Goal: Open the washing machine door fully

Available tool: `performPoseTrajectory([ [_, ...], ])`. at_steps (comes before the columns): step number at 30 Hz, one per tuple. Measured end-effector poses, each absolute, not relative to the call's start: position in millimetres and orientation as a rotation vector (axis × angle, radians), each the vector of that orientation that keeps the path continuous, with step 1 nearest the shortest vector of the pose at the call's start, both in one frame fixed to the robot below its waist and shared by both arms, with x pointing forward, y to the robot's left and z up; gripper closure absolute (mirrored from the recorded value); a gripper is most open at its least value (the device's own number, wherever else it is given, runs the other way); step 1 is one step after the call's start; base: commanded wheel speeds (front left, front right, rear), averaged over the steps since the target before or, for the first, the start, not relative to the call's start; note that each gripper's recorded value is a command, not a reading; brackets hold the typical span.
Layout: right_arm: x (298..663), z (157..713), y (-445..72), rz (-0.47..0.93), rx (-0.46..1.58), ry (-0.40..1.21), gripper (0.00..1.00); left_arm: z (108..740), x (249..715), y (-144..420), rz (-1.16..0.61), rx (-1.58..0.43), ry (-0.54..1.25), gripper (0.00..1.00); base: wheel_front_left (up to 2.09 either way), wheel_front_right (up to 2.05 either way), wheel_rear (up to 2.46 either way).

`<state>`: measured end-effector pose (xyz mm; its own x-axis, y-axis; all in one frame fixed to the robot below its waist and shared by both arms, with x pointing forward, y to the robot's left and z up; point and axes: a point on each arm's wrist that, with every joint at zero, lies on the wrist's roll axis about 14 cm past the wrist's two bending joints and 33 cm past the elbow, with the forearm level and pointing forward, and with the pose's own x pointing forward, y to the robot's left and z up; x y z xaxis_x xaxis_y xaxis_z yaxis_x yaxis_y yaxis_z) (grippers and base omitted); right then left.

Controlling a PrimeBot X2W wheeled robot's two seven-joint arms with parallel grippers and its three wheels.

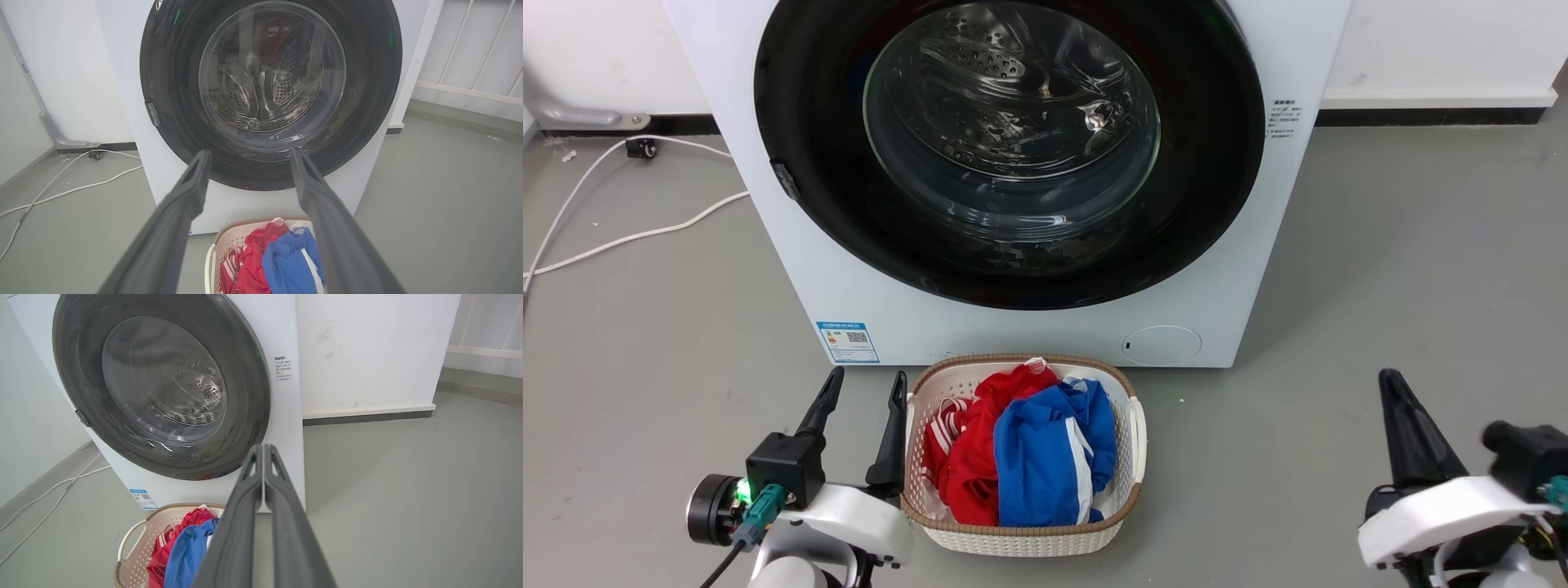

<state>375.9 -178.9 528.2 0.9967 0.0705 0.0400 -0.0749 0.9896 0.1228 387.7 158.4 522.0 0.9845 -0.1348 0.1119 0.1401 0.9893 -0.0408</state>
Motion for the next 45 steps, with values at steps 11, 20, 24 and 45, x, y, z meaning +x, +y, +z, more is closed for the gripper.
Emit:
performPoseTrajectory([
  [11,379.4,475.8,-222.4,-0.118,0.871,0.084,1.0,520.5,392.6,155.7,-0.143,-0.054,-0.105,0.0,0.0,0.0,0.0],
  [20,425.9,477.3,-247.8,-0.17,1.554,-0.001,1.0,516.5,408.4,154.5,-0.139,-0.066,-0.098,0.0,0.0,0.0,0.0],
  [24,462.9,503.0,-260.0,-0.113,1.678,-0.073,1.0,514.0,416.2,154.7,-0.136,-0.068,-0.095,0.0,0.0,0.0,0.0],
  [45,645.7,552.2,-200.4,0.165,1.447,0.307,1.0,498.5,460.4,152.9,-0.14,-0.078,-0.089,0.0,0.0,0.0,0.0],
])
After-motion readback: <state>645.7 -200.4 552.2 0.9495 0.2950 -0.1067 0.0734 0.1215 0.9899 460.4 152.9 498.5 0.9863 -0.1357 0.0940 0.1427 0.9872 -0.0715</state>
